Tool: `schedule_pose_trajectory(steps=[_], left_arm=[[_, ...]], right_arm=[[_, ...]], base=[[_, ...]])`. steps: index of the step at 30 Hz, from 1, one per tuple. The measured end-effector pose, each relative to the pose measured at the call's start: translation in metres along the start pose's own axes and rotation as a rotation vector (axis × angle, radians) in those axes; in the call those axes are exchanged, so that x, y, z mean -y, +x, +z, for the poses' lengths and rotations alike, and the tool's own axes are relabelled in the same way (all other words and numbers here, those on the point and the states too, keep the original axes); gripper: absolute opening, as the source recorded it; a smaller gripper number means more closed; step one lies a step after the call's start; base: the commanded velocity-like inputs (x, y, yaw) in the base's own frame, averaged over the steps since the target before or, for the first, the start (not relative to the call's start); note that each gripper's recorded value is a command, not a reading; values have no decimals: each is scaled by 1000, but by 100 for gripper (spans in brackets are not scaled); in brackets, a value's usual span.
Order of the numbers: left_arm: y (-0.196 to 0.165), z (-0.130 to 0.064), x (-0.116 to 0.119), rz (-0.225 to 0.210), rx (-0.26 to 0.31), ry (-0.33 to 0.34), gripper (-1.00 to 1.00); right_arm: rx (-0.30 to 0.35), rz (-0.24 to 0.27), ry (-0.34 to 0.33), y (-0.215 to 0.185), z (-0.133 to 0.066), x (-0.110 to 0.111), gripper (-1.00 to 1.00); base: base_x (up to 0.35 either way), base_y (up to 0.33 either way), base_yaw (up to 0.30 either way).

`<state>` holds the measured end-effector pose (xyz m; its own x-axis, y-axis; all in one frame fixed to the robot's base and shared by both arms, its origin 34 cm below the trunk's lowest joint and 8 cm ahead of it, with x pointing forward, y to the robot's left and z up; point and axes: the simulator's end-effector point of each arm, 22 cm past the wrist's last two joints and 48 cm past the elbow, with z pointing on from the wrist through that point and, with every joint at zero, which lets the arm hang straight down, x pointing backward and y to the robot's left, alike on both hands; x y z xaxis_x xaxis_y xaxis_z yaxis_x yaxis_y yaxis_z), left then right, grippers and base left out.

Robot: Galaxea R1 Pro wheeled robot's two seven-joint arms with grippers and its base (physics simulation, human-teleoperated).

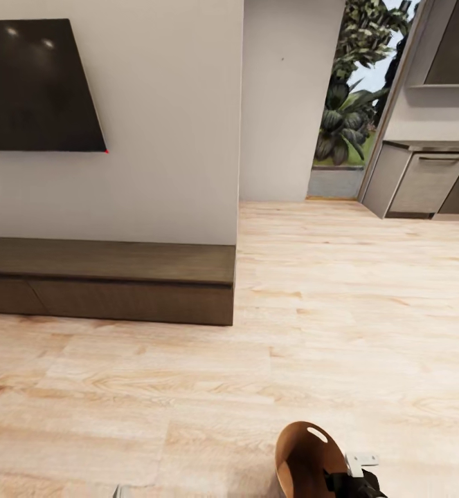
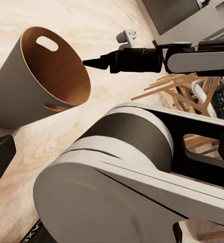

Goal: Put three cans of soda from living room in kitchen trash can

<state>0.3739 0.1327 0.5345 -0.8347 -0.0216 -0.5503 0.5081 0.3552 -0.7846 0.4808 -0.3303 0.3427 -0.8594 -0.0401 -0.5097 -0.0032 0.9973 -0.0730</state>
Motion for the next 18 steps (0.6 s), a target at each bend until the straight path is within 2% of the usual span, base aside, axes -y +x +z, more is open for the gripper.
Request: schedule_pose_trajectory(steps=[8,18], left_arm=[[1,0,0,-3,-1,0,100],[1,0,0,-4,-1,0,100]], right_arm=[[-2,0,0,1,0,0,100],[-2,0,0,1,0,0,100]], base=[[123,0,0],[17,0,0]])
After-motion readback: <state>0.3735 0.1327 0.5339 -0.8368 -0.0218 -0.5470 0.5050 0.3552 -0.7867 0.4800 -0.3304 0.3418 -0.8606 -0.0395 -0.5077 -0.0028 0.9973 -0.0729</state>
